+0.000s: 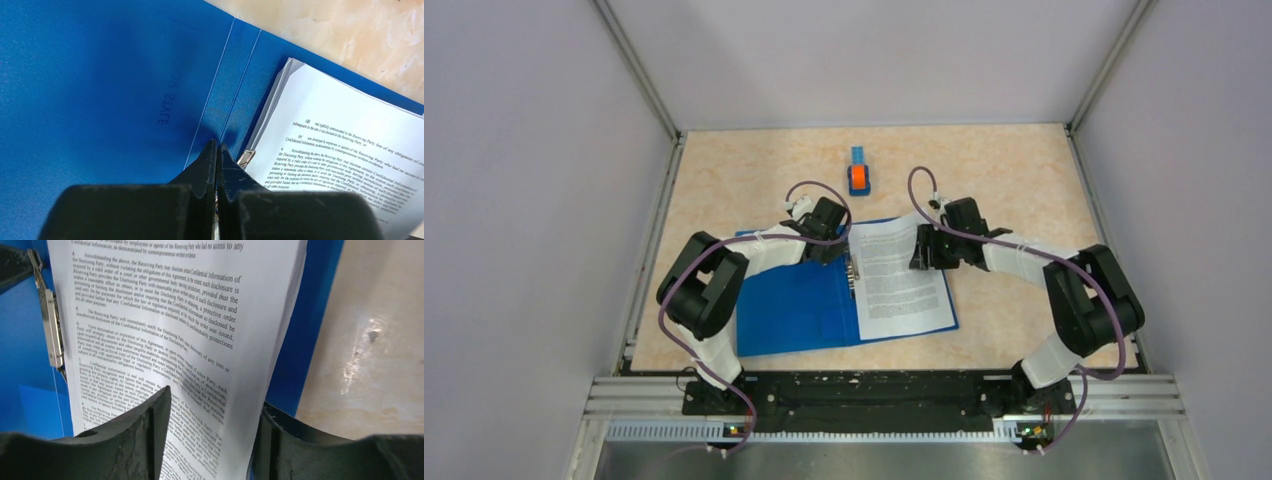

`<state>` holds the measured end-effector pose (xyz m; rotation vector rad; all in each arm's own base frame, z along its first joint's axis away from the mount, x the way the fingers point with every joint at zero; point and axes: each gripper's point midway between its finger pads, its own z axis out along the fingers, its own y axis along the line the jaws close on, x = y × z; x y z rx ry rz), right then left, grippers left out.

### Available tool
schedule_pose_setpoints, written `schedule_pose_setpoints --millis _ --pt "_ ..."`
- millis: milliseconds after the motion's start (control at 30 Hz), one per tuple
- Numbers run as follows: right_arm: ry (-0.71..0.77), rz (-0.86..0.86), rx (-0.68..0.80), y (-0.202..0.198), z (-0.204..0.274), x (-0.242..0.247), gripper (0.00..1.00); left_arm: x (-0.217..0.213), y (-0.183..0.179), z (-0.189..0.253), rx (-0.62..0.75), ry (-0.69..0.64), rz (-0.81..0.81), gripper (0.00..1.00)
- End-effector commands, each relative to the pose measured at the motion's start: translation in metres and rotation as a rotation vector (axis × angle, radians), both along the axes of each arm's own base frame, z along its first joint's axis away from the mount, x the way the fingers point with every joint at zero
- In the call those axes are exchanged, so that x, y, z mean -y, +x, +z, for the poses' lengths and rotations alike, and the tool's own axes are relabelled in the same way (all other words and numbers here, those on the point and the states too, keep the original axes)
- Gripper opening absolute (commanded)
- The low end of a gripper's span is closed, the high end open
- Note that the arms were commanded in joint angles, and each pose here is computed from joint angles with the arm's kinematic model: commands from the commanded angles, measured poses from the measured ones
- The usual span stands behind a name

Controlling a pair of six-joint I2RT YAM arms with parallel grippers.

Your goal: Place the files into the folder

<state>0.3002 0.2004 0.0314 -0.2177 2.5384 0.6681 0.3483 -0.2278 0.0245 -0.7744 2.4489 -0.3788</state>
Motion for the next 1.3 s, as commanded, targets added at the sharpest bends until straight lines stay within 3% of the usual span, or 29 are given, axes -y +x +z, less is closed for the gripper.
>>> schedule_pose_setpoints --millis 0,100,400,600,767,967,1133,1267 --pt "-0.058 -0.068 0.081 0.022 0.027 0.013 0.6 -0.015 -0.014 -0.022 -0.069 0.065 0.001 0.0" --pt "-0.081 -0.097 0.09 0.028 0.031 0.023 0.68 -0.015 -0.013 -0.019 -0.059 0.07 -0.004 0.0" --pt "-0.178 -0.197 0.133 0.047 0.055 0.053 0.71 -0.013 -0.005 0.003 -0.009 0.083 -0.048 0.0" --pt "-0.178 -0.209 0.14 0.045 0.065 0.053 0.71 -0.01 0.004 0.033 0.05 0.09 -0.094 0.0" --pt "-0.142 -0.139 0.16 0.039 0.072 0.02 0.7 -0.019 0.006 0.065 0.114 0.122 -0.116 0.01" --pt "-0.158 -0.107 0.143 0.037 0.062 -0.004 0.68 -0.07 -0.003 0.099 0.176 0.18 -0.078 0.26" --pt "-0.136 -0.054 0.149 0.035 0.063 -0.026 0.67 -0.158 -0.024 0.119 0.221 0.241 0.064 0.55" --pt "-0.133 0.011 0.154 0.03 0.063 -0.059 0.65 -0.215 -0.043 0.114 0.229 0.246 0.171 0.69"
